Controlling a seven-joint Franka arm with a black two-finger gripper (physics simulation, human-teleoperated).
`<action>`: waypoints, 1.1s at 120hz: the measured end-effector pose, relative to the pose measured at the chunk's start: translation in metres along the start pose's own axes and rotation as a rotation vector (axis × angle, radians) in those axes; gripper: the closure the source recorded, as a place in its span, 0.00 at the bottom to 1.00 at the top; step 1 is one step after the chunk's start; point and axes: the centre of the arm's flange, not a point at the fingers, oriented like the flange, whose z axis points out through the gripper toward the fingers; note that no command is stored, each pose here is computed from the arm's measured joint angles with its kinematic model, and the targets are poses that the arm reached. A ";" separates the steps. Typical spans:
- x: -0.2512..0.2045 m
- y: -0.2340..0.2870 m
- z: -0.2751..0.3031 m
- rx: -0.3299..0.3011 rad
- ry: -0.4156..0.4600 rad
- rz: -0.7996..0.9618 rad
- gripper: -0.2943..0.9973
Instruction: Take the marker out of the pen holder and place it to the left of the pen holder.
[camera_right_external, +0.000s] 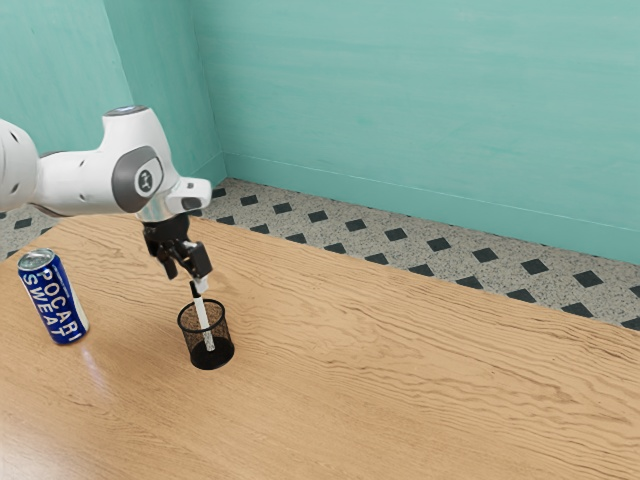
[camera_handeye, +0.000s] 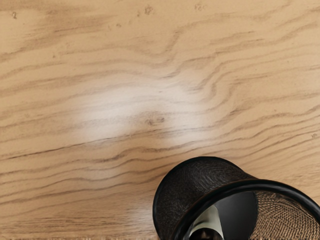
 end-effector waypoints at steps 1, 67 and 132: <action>0.000 0.000 0.000 0.000 -0.001 -0.001 0.27; 0.007 0.009 0.002 -0.001 -0.005 -0.036 0.46; 0.007 0.009 0.006 0.000 -0.013 -0.081 0.62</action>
